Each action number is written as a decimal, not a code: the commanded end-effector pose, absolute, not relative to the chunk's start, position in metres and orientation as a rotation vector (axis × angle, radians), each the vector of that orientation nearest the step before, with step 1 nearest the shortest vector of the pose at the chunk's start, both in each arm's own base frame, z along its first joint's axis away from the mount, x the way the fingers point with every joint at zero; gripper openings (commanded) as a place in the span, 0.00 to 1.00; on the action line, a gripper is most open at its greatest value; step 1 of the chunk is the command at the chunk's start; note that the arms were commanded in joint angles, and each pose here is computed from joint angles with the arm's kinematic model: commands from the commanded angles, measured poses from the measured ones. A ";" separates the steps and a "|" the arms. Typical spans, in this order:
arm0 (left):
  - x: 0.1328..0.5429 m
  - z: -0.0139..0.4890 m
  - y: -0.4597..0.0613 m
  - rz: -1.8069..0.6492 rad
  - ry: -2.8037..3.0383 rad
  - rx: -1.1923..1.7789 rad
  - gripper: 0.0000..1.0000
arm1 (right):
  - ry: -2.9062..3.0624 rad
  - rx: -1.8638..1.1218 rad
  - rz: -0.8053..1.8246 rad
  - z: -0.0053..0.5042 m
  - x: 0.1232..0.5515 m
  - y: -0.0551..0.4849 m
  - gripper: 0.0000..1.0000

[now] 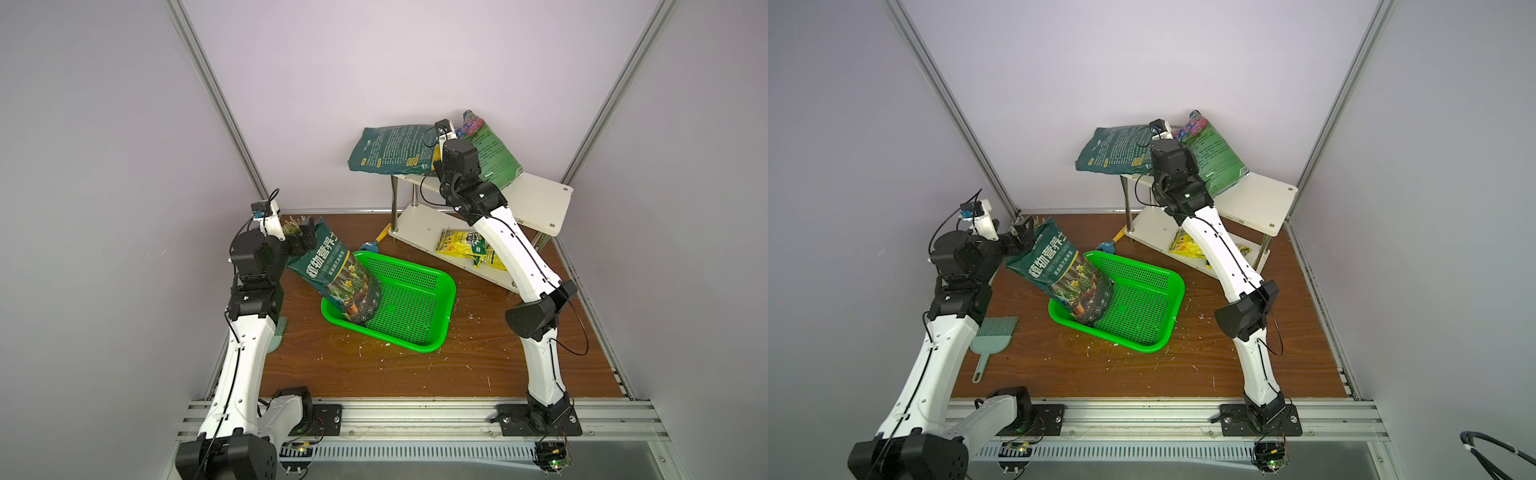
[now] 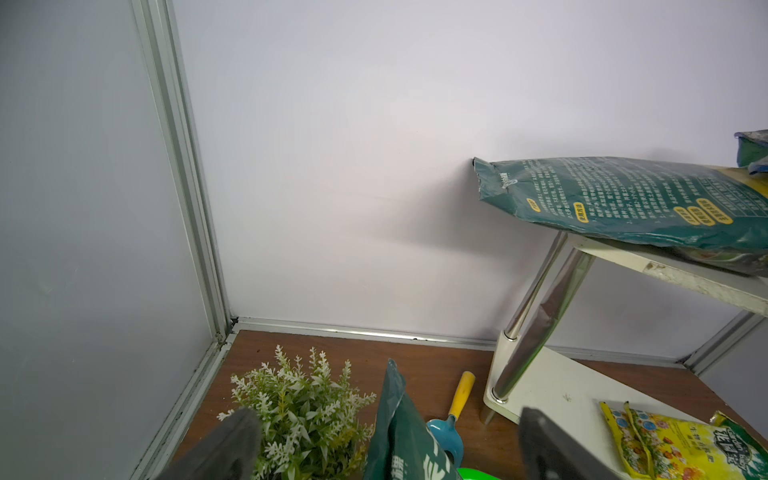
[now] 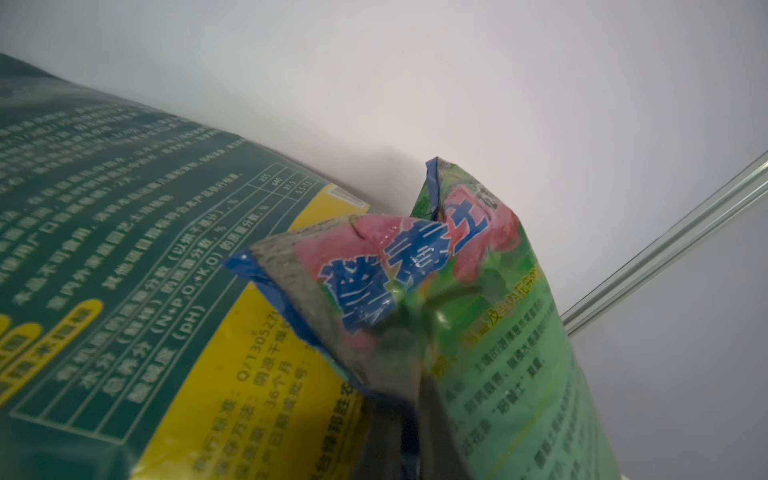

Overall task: Take down the fertilizer bag from the shelf
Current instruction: Pick up the fertilizer bag from the shelf, then place the fertilizer bag in the storage box.

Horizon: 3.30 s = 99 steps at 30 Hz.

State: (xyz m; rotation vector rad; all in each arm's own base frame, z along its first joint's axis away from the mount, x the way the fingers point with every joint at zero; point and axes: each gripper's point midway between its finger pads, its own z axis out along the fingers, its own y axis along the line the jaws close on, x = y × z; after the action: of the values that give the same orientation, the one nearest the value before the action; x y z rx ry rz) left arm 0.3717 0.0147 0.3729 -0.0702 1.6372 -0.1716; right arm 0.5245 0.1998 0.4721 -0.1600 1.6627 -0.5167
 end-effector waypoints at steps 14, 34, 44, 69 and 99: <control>0.370 0.392 0.019 -0.169 1.584 -0.067 1.00 | 1.420 0.046 -0.141 0.602 0.387 0.127 0.00; 0.372 0.390 0.021 -0.160 1.590 -0.074 1.00 | 1.284 -0.199 0.419 0.602 0.257 0.194 0.00; 0.371 0.390 0.021 -0.160 1.589 -0.073 1.00 | 1.336 -0.339 0.548 0.537 0.249 0.281 0.00; 0.369 0.393 0.019 -0.172 1.581 -0.070 1.00 | 1.418 -0.304 0.529 0.403 0.305 0.367 0.00; 0.370 0.393 0.023 -0.182 1.579 -0.080 1.00 | 1.462 -0.211 0.557 0.280 0.287 0.414 0.00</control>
State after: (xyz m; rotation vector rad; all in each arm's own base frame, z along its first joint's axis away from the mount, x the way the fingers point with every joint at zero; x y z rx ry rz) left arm 0.3736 0.0198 0.3717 -0.0839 1.6377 -0.1803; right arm 0.3021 0.4135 0.2189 -0.3975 1.6172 0.3708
